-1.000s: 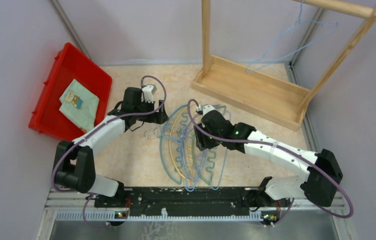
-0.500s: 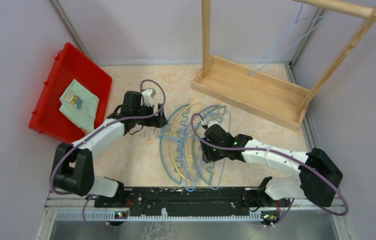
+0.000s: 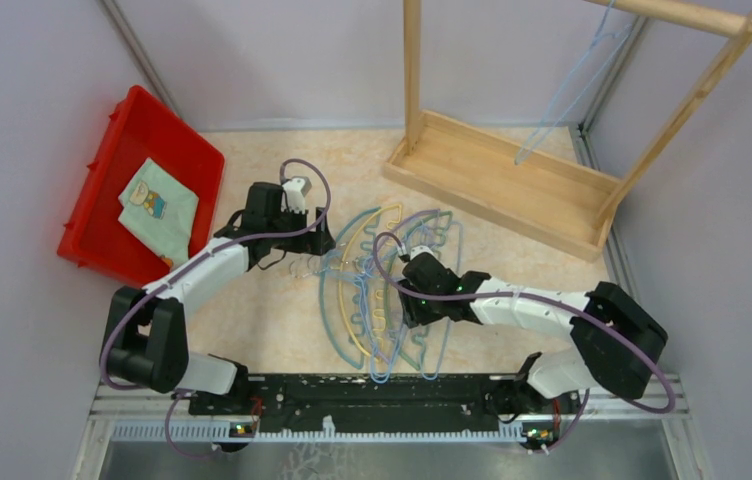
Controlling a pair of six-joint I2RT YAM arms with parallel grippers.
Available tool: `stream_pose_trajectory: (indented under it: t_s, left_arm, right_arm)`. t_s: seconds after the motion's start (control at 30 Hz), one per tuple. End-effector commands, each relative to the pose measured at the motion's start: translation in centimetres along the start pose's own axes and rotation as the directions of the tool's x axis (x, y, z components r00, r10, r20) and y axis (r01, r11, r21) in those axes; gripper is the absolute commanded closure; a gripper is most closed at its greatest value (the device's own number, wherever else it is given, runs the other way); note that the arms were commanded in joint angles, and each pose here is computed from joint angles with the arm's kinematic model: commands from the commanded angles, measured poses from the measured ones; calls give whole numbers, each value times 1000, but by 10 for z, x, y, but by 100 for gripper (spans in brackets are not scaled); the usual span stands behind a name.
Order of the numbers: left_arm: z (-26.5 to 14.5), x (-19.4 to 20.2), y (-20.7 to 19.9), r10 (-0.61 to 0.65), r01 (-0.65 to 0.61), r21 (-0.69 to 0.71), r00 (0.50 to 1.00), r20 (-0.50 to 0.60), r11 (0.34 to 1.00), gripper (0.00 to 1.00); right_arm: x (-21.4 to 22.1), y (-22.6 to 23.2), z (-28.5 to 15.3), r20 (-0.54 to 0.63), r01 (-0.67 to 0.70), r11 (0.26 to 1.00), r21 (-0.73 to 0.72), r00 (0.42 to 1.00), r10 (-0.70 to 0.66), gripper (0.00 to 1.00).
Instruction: Organize the hangers
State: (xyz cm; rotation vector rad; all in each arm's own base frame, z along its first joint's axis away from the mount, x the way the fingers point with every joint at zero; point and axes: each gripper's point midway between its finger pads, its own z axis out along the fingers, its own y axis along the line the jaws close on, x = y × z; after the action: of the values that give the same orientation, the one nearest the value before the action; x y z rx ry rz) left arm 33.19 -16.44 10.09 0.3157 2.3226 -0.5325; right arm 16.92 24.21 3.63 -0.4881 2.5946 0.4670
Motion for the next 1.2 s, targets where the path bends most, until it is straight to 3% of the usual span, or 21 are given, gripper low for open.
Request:
stream_pose_trajectory:
  t_s: [0.0,0.27,0.37,0.47,0.7,0.8,0.93,1.17]
  left_arm:
    - [-5,-4,-6,11,-12,19,1000,20,1000,1]
    - [-5,-3,-7,16,-16,21,1000,17,1000,1]
    - [-5,-2,-6,17,-18,20,1000,19,1000,1]
    - [-6,-4,-6,21,-21,16,999,26,1000,1]
    - [-8,-11,-8,32,-33,22,998,52,999,1]
    - [-6,-13,-8,34,-35,26,998,57,999,1]
    - [-5,-15,-9,34,-36,33,998,59,999,1]
    - [-9,-21,-12,45,-48,39,996,72,998,1]
  right_arm:
    - [-12,-3,9,67,14,1000,24,998,-16,59]
    - [-12,0,4,64,12,1000,5,998,-12,82]
    - [-17,3,-6,69,13,1000,0,998,-12,100]
    - [-34,8,-32,97,9,1000,4,995,-10,100]
    - [-122,41,-136,316,7,998,-60,949,12,100]
    - [-170,60,-171,438,13,995,-95,898,30,100]
    - [-244,61,-207,613,-43,998,-39,788,58,100]
    - [-345,13,-234,767,-179,975,-132,605,215,100]
